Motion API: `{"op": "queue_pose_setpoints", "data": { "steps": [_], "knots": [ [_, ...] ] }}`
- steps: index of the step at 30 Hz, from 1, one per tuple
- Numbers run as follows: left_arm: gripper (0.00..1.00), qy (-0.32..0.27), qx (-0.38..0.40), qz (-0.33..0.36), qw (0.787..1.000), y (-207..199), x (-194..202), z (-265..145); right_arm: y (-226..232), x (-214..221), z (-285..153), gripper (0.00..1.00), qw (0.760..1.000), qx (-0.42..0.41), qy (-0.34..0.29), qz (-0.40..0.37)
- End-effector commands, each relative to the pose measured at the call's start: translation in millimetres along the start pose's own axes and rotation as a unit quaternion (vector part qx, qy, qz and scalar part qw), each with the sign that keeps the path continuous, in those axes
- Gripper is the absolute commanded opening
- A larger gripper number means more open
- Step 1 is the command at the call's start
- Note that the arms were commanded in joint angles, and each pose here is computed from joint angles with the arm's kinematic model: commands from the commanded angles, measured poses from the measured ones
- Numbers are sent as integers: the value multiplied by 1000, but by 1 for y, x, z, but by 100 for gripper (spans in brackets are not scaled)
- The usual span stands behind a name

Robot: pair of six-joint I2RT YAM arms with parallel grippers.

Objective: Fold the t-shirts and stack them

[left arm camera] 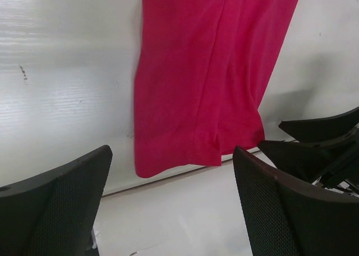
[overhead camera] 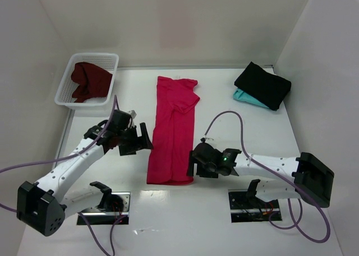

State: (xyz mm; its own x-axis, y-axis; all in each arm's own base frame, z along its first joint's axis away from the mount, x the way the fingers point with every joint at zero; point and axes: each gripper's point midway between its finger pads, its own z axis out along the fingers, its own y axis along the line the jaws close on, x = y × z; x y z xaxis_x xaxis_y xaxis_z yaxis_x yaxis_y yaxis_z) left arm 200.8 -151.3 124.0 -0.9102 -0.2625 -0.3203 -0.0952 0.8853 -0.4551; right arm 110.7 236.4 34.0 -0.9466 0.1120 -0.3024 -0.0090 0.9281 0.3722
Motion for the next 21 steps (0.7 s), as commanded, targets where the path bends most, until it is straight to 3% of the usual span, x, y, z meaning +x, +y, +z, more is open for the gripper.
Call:
{"op": "queue_pose_setpoints", "data": {
  "steps": [1,4,7,12,14,15,21],
  "knots": [
    [95,3,40,-15,999,-17,0,3,19,-5,3,86,999,-43,-10,-1],
    [94,25,19,-23,999,-6,14,11,27,-6,12,84,999,-43,-5,-6],
    [91,42,22,-36,998,-6,24,13,30,-3,20,72,999,-43,8,-19],
    [90,53,16,-39,998,-5,28,17,27,4,31,42,999,-27,29,-26],
    [90,61,12,-37,997,-5,31,20,27,4,31,35,999,-27,29,-26],
    [90,66,8,-39,997,-4,32,22,27,4,31,20,999,-27,29,-26],
    [89,87,13,-33,996,-6,46,23,10,7,25,0,1000,2,27,-3]
  ]
}}
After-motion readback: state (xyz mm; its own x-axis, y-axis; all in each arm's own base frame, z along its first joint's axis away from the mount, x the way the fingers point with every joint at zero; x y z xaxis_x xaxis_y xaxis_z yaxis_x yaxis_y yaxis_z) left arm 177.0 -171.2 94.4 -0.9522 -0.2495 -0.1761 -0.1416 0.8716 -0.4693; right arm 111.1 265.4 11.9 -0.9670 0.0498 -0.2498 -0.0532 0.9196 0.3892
